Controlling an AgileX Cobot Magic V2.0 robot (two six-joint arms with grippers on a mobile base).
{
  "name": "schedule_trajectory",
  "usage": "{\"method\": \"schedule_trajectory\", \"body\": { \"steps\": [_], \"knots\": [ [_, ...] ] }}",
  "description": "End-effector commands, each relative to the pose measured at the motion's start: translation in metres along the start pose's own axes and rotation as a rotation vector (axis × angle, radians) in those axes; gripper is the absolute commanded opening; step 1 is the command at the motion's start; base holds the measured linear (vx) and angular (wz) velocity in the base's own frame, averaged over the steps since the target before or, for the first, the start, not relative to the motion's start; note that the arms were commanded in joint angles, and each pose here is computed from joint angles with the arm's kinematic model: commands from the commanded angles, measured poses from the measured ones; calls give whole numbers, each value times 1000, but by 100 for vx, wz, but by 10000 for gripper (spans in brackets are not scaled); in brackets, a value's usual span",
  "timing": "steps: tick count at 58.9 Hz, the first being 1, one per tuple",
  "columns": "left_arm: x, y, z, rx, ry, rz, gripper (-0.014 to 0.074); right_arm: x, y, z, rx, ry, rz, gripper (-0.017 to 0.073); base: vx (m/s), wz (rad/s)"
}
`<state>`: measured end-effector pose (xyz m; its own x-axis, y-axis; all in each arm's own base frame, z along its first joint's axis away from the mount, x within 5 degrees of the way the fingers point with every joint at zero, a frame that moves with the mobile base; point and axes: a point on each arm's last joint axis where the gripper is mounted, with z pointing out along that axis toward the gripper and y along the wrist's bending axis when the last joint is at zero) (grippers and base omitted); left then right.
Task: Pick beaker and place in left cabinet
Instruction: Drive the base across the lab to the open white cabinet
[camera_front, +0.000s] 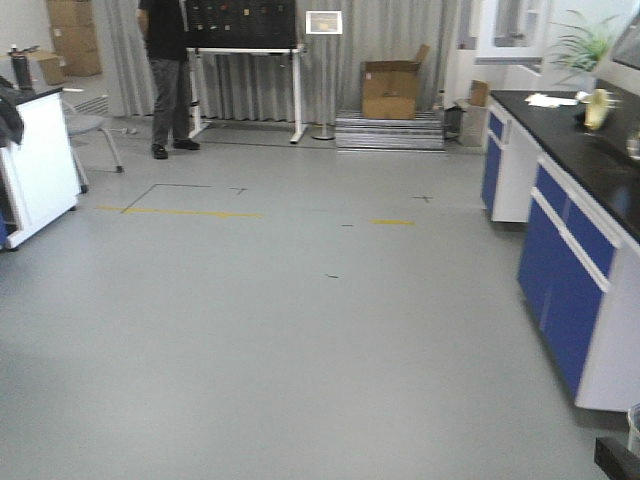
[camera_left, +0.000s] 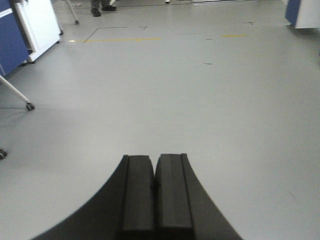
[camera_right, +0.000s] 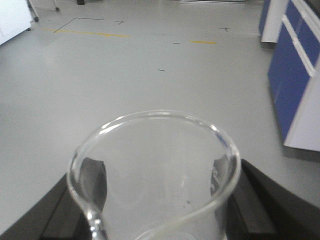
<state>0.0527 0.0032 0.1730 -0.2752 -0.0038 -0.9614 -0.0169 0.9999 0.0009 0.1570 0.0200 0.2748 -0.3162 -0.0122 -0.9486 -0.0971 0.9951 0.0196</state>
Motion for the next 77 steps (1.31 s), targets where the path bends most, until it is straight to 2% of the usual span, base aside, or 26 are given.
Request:
{"method": "schedule_trajectory", "body": {
  "steps": [1, 37, 77],
  "knots": [
    [-12, -1, -3, 18, -99, -1, 4, -16, 3, -3, -35, -87, -13, -1, 46, 32],
    [-12, -1, -3, 18, -99, -1, 4, -16, 3, -3, -35, -87, -13, -1, 54, 25],
    [-12, -1, -3, 18, -99, -1, 4, -16, 3, -3, -35, -87, -13, -1, 64, -14]
  ]
}}
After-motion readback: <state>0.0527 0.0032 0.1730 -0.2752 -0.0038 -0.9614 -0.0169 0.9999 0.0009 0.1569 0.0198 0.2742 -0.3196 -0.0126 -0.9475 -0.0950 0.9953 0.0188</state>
